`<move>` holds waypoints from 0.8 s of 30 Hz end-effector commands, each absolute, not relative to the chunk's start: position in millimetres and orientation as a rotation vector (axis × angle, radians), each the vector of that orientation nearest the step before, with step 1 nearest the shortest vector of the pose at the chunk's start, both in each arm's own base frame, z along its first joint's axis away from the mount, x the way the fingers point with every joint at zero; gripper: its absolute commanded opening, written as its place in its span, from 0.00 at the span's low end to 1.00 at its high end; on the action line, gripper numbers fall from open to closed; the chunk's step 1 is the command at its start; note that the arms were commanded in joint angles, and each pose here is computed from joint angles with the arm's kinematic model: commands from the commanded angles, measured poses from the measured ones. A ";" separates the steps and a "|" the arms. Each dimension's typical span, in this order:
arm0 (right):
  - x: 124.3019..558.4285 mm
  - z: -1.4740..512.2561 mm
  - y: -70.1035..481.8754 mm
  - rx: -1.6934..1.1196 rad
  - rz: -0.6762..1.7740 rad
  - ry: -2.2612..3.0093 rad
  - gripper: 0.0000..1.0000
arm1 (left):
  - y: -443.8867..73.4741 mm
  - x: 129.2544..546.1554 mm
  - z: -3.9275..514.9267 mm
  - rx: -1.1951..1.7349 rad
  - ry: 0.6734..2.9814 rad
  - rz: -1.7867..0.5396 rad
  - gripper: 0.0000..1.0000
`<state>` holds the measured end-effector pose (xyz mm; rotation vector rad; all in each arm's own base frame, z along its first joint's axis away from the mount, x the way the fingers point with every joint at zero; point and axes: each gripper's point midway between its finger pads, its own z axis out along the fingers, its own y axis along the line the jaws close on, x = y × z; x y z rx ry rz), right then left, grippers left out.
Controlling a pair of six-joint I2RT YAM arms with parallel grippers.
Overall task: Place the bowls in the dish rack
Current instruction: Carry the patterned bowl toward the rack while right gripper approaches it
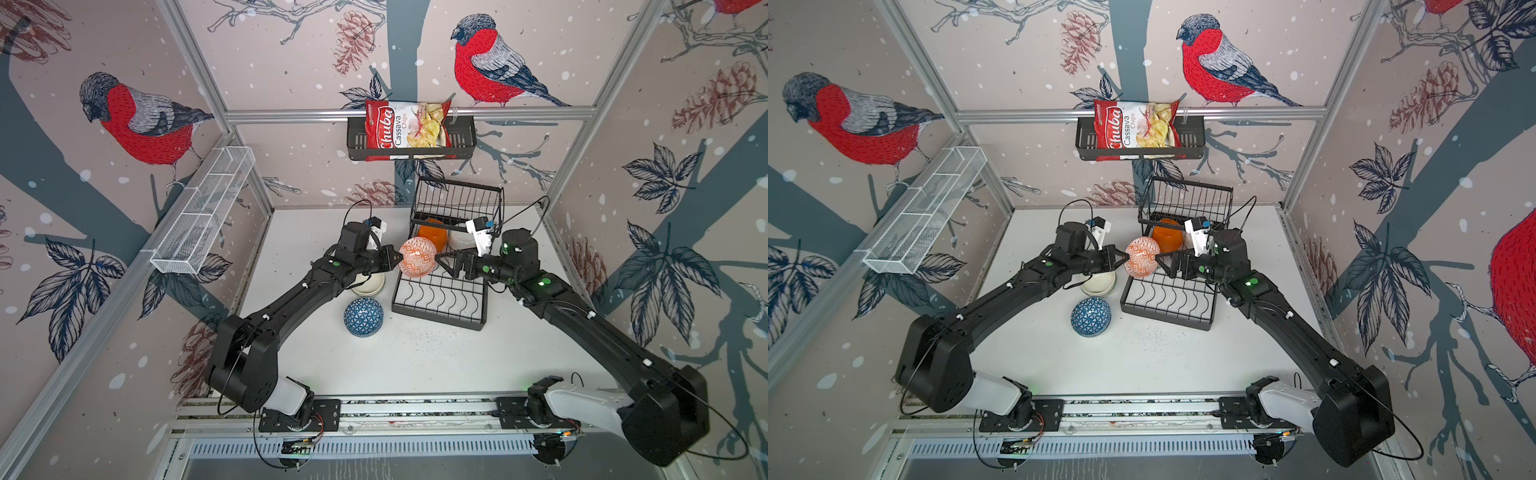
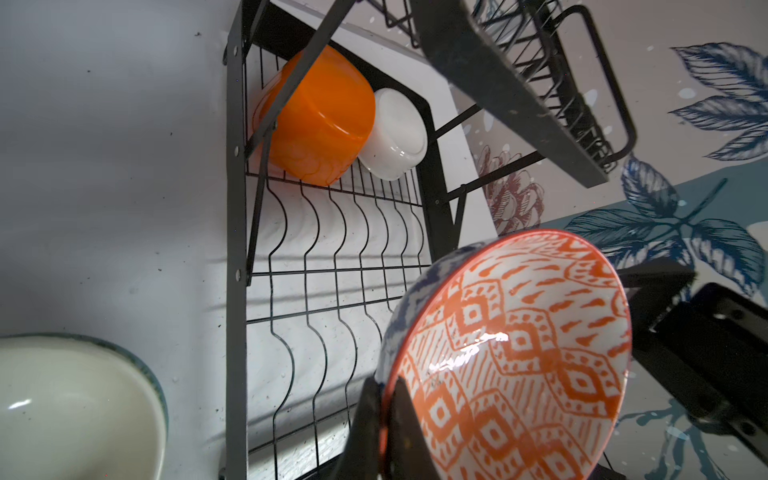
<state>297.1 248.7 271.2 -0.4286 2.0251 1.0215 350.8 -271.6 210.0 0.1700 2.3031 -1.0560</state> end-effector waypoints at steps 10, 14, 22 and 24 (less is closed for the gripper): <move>312.0 240.9 240.0 -0.298 0.658 2.189 0.79 | -275.6 359.9 183.3 0.188 2.366 -0.807 0.00; 313.2 228.2 244.1 -0.299 0.582 2.233 0.74 | -275.9 361.0 180.0 0.193 2.374 -0.777 0.00; 317.0 216.3 250.4 -0.292 0.512 2.268 0.62 | -276.7 361.5 178.0 0.203 2.378 -0.757 0.00; 317.6 214.8 251.7 -0.289 0.512 2.273 0.59 | -276.1 362.0 178.1 0.202 2.377 -0.755 0.00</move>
